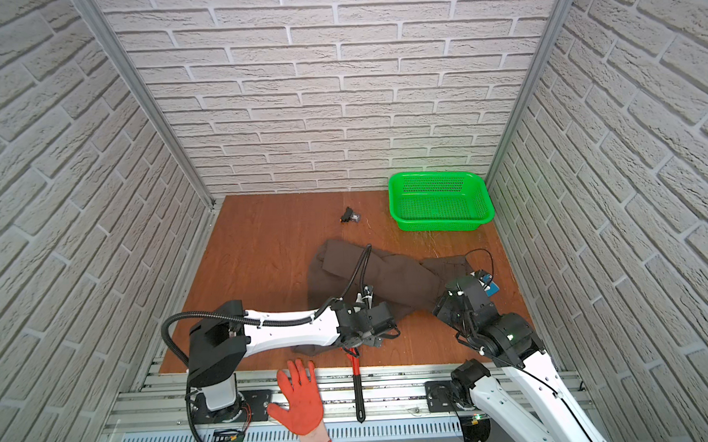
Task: Fold and stack the trousers
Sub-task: 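Grasp the trouser leg hem with the left gripper while the right gripper grasps the waistband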
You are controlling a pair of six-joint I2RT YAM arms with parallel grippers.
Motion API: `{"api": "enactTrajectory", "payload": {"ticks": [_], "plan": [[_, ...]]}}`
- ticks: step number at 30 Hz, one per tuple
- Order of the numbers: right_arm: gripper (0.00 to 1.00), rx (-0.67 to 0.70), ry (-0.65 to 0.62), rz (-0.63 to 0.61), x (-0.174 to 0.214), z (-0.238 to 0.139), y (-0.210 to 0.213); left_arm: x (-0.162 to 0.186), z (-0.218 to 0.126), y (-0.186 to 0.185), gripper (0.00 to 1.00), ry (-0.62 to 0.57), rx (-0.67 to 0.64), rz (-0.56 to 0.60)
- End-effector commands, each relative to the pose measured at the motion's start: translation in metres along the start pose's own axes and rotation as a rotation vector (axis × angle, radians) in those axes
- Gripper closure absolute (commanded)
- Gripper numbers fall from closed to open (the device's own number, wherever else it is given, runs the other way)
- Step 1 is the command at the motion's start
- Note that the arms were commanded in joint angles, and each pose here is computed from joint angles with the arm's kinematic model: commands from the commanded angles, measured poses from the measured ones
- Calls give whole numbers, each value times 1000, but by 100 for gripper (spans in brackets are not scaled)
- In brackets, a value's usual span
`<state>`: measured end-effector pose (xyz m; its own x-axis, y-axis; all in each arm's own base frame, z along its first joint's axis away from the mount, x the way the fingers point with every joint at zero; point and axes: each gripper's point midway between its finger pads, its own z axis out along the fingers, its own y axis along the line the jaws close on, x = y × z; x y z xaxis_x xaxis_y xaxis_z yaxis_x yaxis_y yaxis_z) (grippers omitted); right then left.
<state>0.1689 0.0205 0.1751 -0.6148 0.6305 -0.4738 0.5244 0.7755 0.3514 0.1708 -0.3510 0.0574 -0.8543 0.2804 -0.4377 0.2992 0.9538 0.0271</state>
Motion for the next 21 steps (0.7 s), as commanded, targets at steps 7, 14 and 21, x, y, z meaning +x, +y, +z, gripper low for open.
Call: {"api": "enactTrajectory", "payload": {"ticks": [7, 14, 21], "plan": [[33, 38, -49, -33, -11, 9, 1, 5, 17, 19, 14, 52, -53, 27], [33, 69, -45, -50, -14, 17, 2, 1, 7, 37, 47, 36, -107, 44], [32, 92, -52, -41, -17, 19, 0, -37, -42, 79, 100, -112, -225, 23]]}}
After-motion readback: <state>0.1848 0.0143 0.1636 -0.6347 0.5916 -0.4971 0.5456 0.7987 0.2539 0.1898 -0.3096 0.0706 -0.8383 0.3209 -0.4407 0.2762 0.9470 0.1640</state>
